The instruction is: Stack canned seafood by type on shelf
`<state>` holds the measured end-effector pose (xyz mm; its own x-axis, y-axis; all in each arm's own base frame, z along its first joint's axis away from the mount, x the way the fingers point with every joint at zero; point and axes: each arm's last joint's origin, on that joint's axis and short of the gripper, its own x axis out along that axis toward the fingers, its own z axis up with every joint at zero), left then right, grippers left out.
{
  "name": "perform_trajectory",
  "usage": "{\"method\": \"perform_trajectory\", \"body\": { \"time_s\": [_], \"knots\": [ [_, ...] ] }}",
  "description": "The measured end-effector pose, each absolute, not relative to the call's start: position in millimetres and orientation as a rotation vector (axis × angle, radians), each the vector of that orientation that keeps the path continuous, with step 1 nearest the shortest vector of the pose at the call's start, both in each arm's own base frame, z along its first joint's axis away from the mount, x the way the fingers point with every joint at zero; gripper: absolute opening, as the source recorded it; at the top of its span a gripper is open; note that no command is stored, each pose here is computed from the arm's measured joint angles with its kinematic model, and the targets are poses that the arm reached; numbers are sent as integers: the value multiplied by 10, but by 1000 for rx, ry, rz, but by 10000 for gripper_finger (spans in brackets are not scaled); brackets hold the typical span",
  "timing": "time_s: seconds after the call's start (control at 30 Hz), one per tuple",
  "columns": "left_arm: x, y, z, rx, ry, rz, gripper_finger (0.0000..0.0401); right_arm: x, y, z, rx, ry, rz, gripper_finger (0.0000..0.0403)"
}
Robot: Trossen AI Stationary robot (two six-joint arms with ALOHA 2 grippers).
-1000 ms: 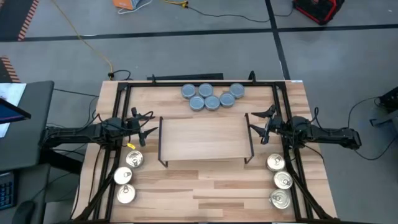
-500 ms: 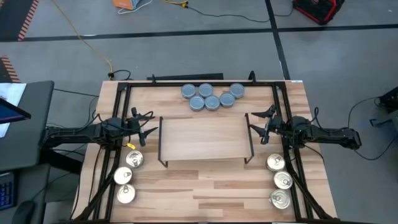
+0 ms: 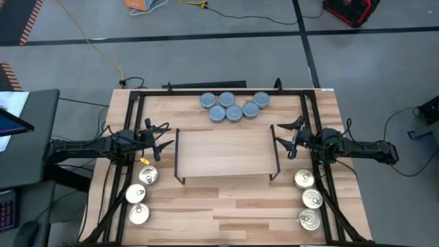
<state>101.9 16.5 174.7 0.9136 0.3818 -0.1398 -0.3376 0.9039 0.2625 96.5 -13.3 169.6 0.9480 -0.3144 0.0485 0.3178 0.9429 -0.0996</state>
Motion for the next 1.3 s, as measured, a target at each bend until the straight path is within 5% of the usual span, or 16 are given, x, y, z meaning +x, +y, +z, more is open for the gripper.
{"method": "perform_trajectory", "body": {
  "time_s": [0.83,1.3],
  "knots": [
    [1022,164,1759,250,177,373,229,965,-133,1695,-107,-32,-322,295],
    [1038,145,1916,-188,-67,313,229,965,-133,1697,-107,-32,-322,295]
  ]
}}
